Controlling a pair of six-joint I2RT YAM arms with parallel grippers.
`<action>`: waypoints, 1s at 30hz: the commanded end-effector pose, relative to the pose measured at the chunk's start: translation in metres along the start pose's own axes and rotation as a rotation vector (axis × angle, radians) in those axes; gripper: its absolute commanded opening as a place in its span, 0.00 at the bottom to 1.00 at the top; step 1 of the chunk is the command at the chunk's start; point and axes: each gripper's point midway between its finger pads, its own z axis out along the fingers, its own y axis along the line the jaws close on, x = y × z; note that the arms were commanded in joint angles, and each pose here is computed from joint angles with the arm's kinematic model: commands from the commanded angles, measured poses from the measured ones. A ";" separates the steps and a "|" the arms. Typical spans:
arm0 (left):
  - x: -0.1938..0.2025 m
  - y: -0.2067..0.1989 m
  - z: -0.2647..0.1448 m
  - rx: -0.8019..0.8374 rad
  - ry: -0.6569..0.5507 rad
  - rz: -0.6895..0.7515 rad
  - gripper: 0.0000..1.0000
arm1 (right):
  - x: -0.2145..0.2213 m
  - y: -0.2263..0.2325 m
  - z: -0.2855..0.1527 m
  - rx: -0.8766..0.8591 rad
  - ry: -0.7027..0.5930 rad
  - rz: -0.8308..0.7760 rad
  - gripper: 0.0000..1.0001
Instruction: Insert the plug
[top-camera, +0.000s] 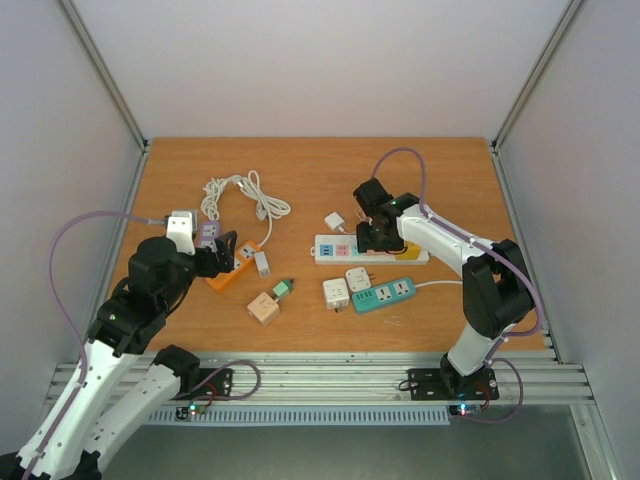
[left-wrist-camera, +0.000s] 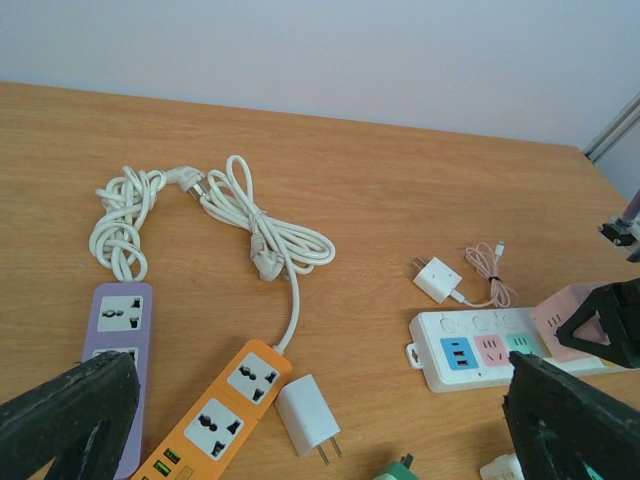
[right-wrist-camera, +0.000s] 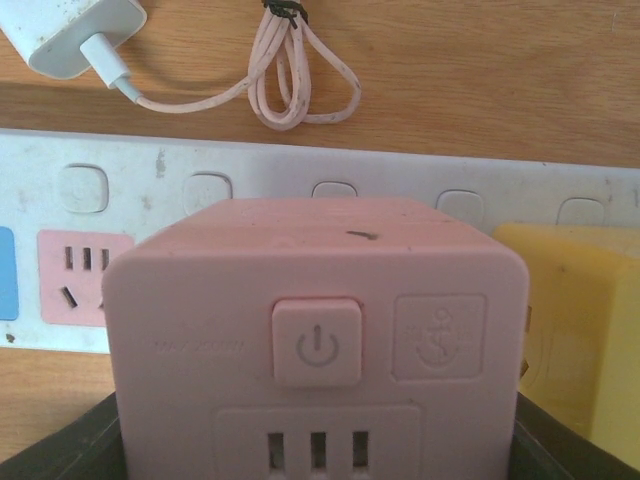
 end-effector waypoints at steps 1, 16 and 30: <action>-0.005 0.001 0.001 -0.011 -0.015 0.011 0.99 | 0.021 -0.017 0.015 0.082 0.091 0.002 0.32; -0.003 0.002 0.005 -0.014 -0.001 0.009 0.99 | 0.029 -0.021 0.008 0.090 0.112 0.023 0.32; -0.001 0.005 0.009 -0.027 0.013 0.002 0.99 | 0.038 -0.015 0.007 0.035 0.133 0.017 0.33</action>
